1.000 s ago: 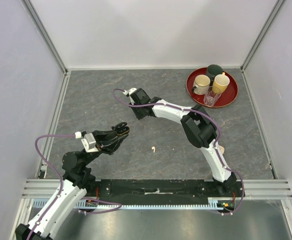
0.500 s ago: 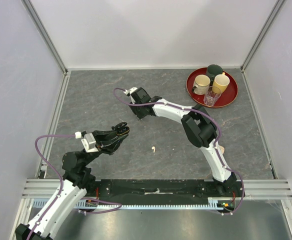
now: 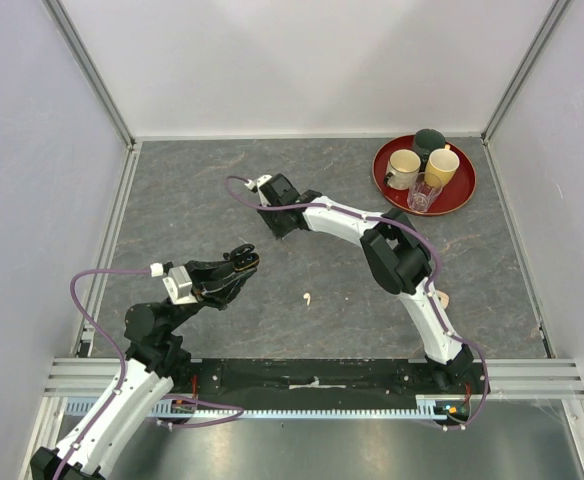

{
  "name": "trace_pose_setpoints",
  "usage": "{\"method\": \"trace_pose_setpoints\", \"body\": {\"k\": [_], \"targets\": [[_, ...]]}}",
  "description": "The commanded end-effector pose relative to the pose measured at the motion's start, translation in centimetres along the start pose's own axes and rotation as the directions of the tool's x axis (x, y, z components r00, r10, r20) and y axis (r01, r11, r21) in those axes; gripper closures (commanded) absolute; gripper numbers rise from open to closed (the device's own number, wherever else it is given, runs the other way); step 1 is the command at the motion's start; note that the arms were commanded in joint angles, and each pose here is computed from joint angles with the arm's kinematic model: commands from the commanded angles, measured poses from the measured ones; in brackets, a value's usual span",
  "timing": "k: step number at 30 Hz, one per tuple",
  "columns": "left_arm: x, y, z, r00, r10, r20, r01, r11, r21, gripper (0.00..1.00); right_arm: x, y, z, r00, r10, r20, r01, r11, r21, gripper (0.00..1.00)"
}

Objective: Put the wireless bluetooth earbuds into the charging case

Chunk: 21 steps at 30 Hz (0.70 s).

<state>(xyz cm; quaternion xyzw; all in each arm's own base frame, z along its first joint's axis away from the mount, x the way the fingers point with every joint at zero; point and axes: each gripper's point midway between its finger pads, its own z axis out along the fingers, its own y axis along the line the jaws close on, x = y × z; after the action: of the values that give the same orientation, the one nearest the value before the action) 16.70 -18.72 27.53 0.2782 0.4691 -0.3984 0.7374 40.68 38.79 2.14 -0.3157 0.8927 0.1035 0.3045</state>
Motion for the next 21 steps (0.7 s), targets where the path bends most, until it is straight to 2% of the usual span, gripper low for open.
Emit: {"method": "trace_pose_setpoints", "body": {"k": [1, 7, 13, 16, 17, 19, 20, 21], "targets": [[-0.7, 0.1, 0.2, 0.999, 0.027, 0.034, -0.027, 1.000, -0.004, 0.98, 1.4, 0.0, 1.0, 0.999, -0.018, -0.047, 0.019, 1.000, 0.005, 0.66], [-0.7, 0.1, 0.1, 0.999, 0.022, 0.032, -0.022, 1.000, -0.001, 0.98, 1.4, 0.0, 1.2, 0.999, -0.017, -0.047, 0.017, 1.000, 0.007, 0.72], [-0.7, 0.1, 0.1, 0.999, 0.024, 0.034, -0.024, 1.000, -0.004, 0.98, -0.6, -0.7, -0.2, 1.000, 0.009, 0.010, -0.010, 0.999, 0.044, 0.80], [-0.7, 0.2, 0.1, 0.999, 0.025, 0.034, -0.025, 1.000, -0.010, 0.98, -3.0, -1.2, -2.4, 0.992, 0.059, 0.115, -0.067, 0.996, 0.061, 0.86], [-0.6, 0.2, 0.1, 0.999, 0.025, 0.033, -0.025, 1.000, -0.009, 0.98, -5.9, -1.2, -4.5, 0.971, 0.080, 0.224, -0.093, 0.995, 0.048, 0.86], [-0.7, 0.3, 0.0, 0.999, 0.026, 0.037, -0.026, 1.000, -0.016, 0.98, -5.5, -1.5, -5.5, 0.953, 0.131, 0.271, -0.149, 0.988, 0.048, 0.88], [-0.8, 0.3, 0.0, 0.999, 0.026, 0.041, -0.026, 0.999, -0.018, 0.98, -8.4, -1.5, -8.0, 0.910, 0.155, 0.385, -0.176, 0.984, 0.019, 0.88], [-0.8, 0.3, 0.0, 0.999, 0.026, 0.044, -0.026, 0.999, -0.019, 0.98, -7.0, -1.7, -8.0, 0.908, 0.171, 0.383, -0.193, 0.981, 0.019, 0.88]]}}
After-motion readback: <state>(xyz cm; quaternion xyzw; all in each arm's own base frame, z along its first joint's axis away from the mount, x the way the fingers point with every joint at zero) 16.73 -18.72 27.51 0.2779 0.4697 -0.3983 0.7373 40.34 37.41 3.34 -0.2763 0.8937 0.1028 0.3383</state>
